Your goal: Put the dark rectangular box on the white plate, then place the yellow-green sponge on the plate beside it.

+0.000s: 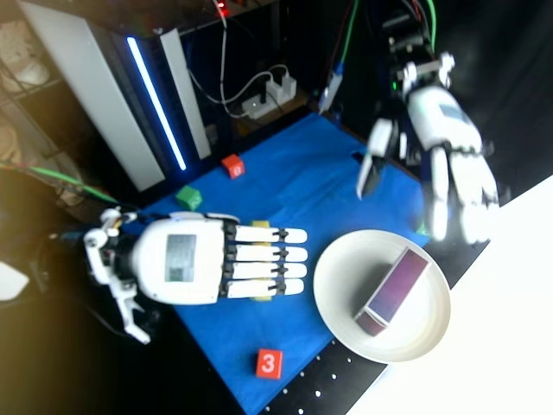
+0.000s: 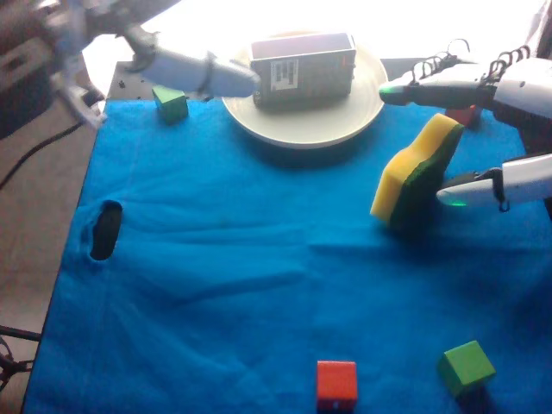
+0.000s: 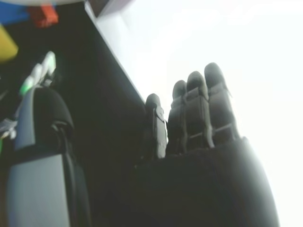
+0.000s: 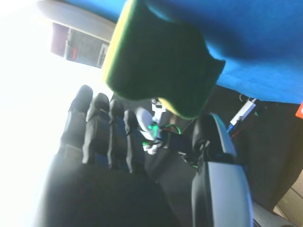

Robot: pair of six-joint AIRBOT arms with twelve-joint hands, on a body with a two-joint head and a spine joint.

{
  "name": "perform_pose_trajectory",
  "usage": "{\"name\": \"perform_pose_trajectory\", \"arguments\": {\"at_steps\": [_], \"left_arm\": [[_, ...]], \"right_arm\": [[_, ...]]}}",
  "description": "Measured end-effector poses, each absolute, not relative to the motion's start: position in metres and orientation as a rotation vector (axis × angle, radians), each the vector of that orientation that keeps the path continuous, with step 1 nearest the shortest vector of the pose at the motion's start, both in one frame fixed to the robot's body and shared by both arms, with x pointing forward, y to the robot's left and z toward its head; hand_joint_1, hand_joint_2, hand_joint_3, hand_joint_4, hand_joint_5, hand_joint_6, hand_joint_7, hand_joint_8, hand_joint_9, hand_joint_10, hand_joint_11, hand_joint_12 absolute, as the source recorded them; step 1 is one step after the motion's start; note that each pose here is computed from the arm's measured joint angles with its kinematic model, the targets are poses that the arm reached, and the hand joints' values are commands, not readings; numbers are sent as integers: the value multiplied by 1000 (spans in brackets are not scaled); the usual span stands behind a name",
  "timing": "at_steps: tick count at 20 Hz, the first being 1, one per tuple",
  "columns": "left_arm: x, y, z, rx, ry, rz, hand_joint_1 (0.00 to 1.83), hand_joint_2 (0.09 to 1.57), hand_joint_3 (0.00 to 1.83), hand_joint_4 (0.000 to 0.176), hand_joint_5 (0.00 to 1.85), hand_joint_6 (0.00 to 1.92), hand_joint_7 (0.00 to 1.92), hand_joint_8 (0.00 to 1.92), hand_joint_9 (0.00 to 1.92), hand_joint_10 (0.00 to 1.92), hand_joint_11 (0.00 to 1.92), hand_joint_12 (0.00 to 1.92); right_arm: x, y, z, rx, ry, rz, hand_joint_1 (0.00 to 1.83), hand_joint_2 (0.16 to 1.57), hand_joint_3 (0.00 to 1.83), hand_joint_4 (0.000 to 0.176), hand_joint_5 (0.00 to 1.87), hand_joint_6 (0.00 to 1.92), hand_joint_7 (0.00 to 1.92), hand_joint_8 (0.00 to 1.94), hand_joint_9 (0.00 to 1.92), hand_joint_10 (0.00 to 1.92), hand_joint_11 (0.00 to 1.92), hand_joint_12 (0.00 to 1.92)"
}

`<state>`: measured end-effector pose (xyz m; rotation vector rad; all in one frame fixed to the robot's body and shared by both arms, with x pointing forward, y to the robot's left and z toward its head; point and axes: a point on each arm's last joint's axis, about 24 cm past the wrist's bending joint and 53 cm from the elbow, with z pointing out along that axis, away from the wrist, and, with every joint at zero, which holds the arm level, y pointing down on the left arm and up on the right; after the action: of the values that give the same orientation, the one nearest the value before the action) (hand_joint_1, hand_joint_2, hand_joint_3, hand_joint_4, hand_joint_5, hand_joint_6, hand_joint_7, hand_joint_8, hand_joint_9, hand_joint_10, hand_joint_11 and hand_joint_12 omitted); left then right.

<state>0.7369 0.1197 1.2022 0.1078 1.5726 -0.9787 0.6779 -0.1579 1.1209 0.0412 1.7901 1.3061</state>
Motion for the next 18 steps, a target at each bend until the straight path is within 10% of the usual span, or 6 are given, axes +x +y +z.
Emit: {"name": "perform_pose_trajectory", "arguments": {"at_steps": [7, 13, 14, 18], "left_arm": [[675, 162, 1184, 75, 1596, -1003, 882, 877, 0, 155, 103, 3, 0, 0, 0, 0, 0, 0], [635, 176, 1176, -17, 1572, -1085, 872, 867, 0, 143, 71, 0, 0, 0, 0, 0, 7, 4], [632, 179, 1172, -45, 1577, -1091, 866, 863, 0, 171, 55, 0, 0, 0, 0, 0, 0, 0], [626, 182, 1170, -72, 1559, -1108, 862, 872, 1, 176, 64, 4, 0, 0, 0, 0, 0, 0]], "right_arm": [[679, -164, 1126, 35, 1786, 1292, 1013, 963, 4, 21, 338, 1, 248, 0, 209, 0, 0, 344], [680, -165, 1124, 21, 1798, 1273, 1078, 955, 0, 0, 412, 9, 314, 9, 226, 2, 0, 553], [682, -166, 1123, 25, 1802, 1264, 1066, 959, 0, 0, 457, 9, 345, 7, 263, 9, 0, 673], [686, -160, 1117, 11, 1824, 1238, 1057, 969, 2, 0, 524, 12, 439, 14, 378, 25, 0, 950]]}}
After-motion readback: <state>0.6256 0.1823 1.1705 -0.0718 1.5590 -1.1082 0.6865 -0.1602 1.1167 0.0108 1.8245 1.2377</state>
